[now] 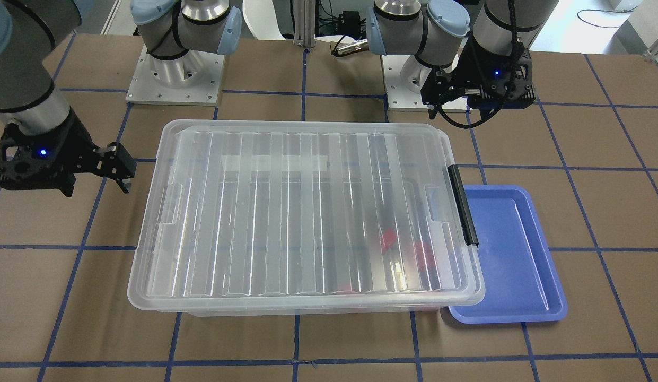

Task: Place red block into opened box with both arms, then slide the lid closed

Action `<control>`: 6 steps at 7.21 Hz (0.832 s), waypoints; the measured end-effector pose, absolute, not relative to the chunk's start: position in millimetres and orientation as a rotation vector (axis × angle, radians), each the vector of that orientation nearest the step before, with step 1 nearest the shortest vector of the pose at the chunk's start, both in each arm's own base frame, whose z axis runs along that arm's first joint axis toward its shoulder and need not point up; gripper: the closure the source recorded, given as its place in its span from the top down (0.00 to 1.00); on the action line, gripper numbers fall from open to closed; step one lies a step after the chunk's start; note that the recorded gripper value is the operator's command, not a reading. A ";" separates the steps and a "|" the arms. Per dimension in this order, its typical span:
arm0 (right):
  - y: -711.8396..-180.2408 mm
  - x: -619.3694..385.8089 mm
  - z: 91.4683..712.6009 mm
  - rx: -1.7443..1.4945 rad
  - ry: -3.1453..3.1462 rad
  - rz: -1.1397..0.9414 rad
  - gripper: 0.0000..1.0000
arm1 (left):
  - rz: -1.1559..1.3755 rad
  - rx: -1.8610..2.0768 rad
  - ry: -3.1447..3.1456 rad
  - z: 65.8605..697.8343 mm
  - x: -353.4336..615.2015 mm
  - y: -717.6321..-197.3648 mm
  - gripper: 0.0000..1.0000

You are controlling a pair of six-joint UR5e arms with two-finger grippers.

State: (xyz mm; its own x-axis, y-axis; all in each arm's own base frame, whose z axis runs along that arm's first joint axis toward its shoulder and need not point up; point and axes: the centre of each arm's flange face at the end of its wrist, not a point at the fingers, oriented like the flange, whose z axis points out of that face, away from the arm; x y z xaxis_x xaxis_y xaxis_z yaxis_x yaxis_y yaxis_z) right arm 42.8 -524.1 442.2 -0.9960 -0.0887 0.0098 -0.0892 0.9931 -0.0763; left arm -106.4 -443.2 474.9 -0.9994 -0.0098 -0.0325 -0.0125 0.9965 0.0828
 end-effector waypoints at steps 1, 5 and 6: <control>-507.8 46.4 474.3 0.127 -3.136 0.092 1.00 | 0.124 -0.016 3.110 475.0 -106.5 -447.7 1.00; -474.6 117.7 511.6 -0.016 -3.146 0.016 1.00 | 0.108 -0.017 3.111 475.0 -105.2 -461.3 1.00; -473.2 139.0 509.5 -0.005 -3.144 0.022 1.00 | 0.109 -0.017 3.112 474.9 -105.4 -461.5 1.00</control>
